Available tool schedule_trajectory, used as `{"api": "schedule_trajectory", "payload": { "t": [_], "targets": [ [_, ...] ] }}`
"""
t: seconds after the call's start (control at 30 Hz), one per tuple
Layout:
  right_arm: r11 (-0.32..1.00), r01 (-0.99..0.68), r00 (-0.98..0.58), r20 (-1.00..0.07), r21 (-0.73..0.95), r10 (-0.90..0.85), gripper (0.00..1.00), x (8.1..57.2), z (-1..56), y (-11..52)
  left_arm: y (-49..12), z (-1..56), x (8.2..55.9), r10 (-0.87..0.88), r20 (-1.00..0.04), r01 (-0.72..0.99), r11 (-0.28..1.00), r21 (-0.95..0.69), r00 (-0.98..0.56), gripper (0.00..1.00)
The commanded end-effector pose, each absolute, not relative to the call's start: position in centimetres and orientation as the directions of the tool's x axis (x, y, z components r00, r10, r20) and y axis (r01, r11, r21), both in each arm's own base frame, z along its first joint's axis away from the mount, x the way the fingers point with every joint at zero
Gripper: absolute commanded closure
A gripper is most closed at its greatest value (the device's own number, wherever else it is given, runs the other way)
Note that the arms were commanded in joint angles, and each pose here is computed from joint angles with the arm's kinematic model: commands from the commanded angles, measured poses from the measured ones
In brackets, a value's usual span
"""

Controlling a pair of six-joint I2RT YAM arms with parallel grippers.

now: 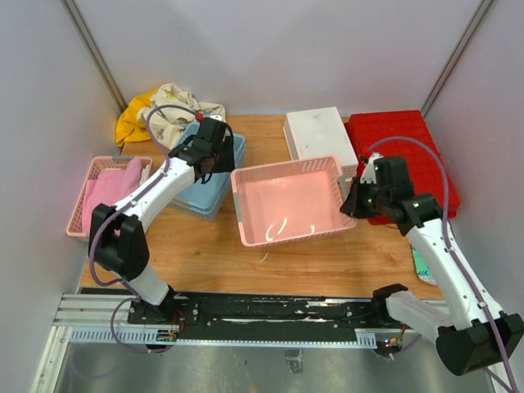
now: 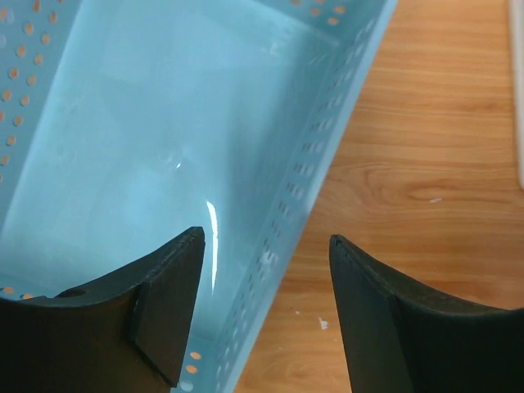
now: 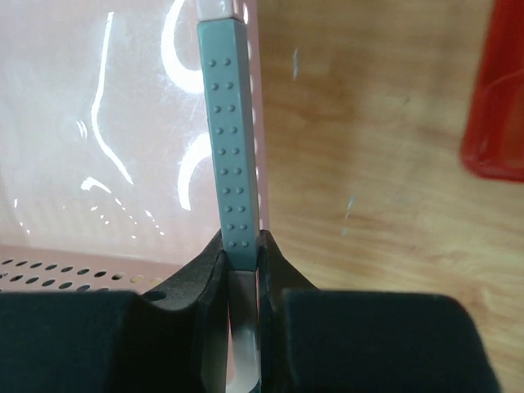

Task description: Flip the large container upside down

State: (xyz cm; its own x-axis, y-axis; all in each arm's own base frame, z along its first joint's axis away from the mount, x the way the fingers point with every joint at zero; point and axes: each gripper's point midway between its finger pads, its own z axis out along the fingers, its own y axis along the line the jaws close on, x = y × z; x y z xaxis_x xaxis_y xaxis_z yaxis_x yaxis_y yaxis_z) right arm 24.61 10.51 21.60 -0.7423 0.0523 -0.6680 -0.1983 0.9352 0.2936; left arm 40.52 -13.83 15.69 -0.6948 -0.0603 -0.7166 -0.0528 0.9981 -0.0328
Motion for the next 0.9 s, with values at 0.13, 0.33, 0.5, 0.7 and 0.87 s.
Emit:
{"api": "schedule_trajectory", "payload": {
  "t": [0.13,0.33,0.5,0.7,0.87],
  "targets": [
    [0.955,-0.055,-0.853,-0.511,0.290,0.106,0.93,20.7,14.0,12.8,-14.6,28.2,39.9,-0.160,-0.843,0.009,0.981,-0.192,-0.513,0.29],
    [0.974,-0.135,-0.825,-0.566,0.184,-0.007,0.38,21.6,15.6,11.7,-15.3,32.4,38.2,-0.181,-0.862,0.093,0.963,-0.253,-0.473,0.13],
    [0.884,-0.436,-0.712,-0.666,0.170,-0.223,0.37,21.2,19.3,13.9,-15.9,34.4,36.4,-0.183,-0.871,0.172,0.942,-0.287,-0.456,0.06],
    [0.573,-0.810,-0.502,-0.652,0.123,-0.569,0.39,15.3,18.1,21.3,-16.6,35.5,34.9,-0.190,-0.880,0.247,0.915,-0.319,-0.435,0.01],
    [0.332,-0.941,-0.306,-0.584,0.065,-0.752,0.39,11.8,14.6,23.5,-16.4,35.1,34.6,-0.188,-0.880,0.242,0.918,-0.316,-0.436,0.01]
  ]
}}
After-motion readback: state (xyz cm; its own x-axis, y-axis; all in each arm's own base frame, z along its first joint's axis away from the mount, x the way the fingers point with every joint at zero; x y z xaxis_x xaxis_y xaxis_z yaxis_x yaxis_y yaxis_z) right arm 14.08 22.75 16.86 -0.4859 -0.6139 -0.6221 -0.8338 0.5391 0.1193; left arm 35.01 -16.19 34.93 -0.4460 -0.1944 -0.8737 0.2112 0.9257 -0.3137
